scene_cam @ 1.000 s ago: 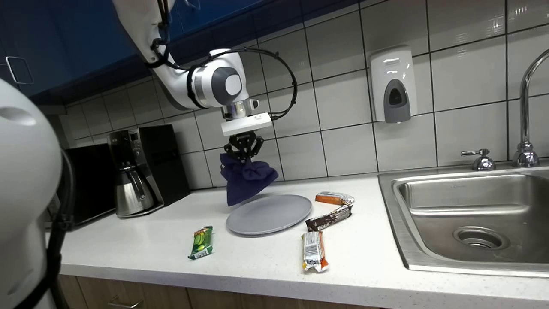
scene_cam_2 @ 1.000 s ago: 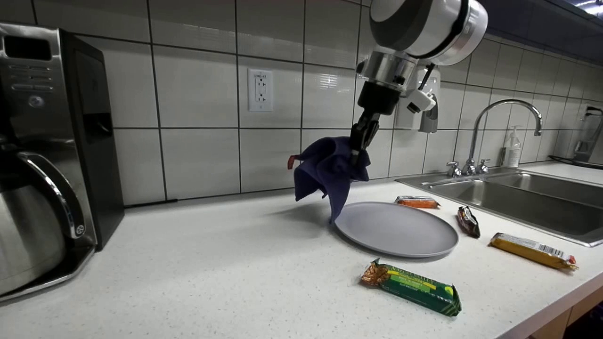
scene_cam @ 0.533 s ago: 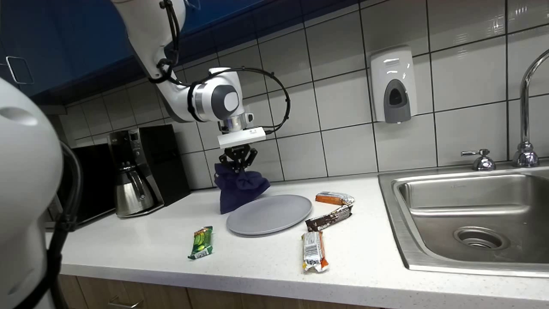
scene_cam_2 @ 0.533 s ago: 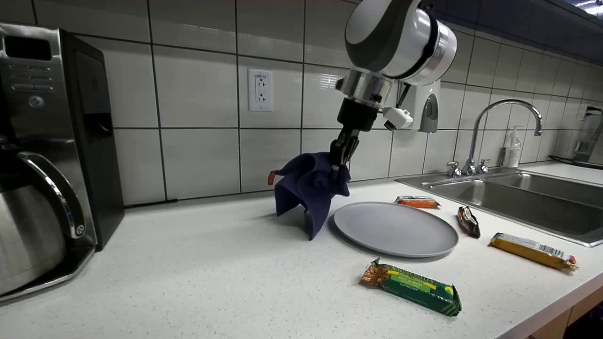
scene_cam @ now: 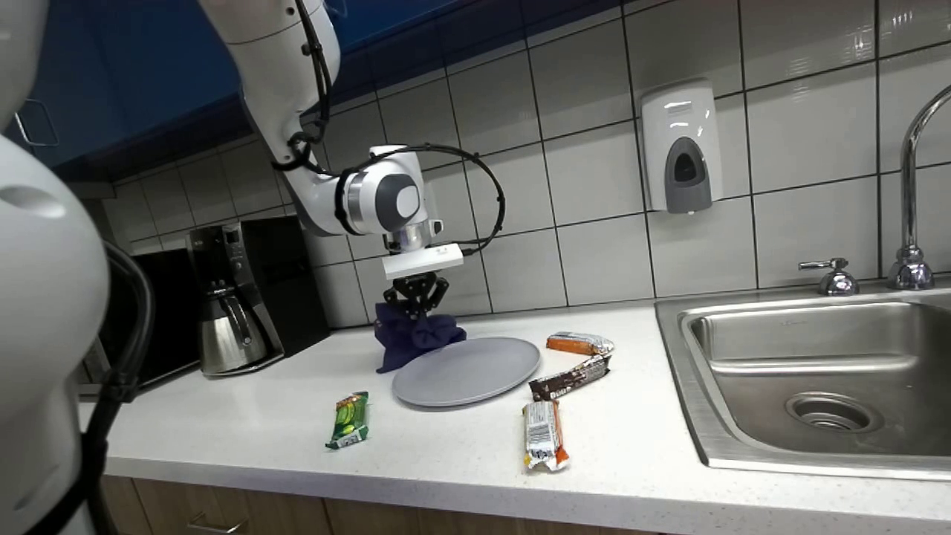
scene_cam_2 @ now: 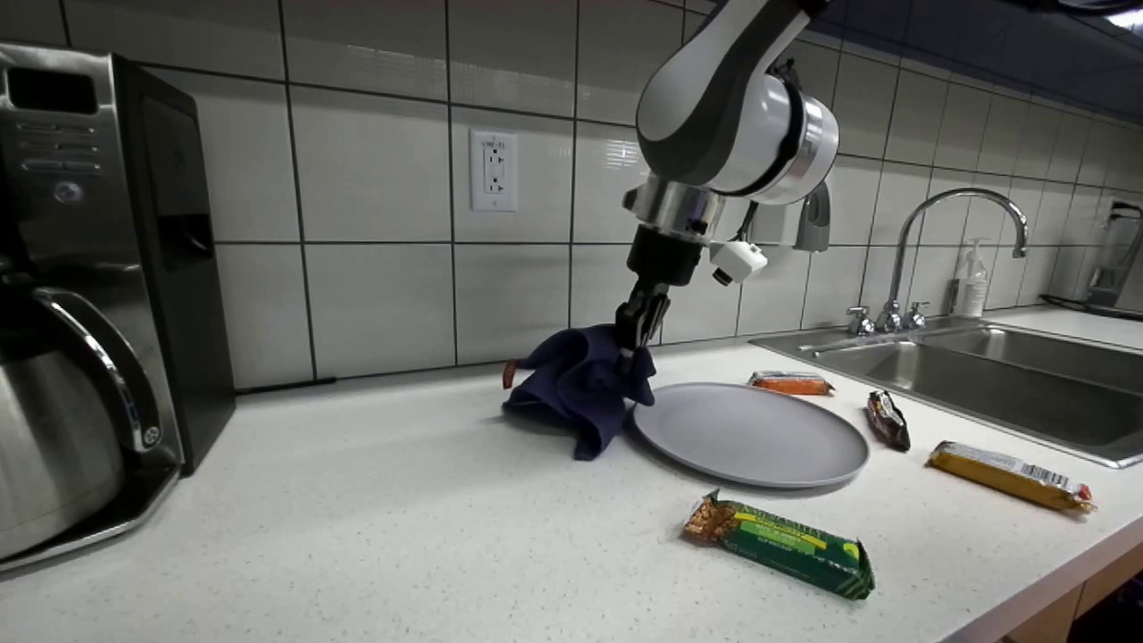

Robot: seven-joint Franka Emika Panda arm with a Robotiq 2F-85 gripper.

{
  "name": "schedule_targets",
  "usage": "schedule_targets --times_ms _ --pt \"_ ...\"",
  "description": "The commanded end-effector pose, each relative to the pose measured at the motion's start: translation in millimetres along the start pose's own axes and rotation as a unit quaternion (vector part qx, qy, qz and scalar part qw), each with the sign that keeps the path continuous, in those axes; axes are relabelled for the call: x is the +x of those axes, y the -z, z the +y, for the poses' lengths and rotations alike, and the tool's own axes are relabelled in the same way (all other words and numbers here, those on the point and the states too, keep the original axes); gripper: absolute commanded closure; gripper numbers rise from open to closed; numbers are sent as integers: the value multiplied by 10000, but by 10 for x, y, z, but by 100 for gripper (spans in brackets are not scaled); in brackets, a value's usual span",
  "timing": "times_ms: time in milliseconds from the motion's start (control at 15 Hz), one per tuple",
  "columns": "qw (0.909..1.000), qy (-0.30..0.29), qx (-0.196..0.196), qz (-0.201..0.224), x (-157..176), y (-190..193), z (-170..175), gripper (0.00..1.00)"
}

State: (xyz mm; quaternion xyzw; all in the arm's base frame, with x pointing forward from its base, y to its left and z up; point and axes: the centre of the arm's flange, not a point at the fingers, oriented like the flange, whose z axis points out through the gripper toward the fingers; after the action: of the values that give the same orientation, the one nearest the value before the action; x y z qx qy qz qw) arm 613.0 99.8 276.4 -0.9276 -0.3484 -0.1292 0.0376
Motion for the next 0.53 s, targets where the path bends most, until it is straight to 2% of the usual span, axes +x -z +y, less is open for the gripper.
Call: schedule_targets --times_ms 0,333,400,467 --pt "9999 -26 -147 32 228 -83 44 98" --pt "9996 -80 -250 -53 359 -226 24 98" --pt "9996 -108 -255 -82 367 -235 14 69" --pt "9996 -128 -255 -91 373 -218 6 68"
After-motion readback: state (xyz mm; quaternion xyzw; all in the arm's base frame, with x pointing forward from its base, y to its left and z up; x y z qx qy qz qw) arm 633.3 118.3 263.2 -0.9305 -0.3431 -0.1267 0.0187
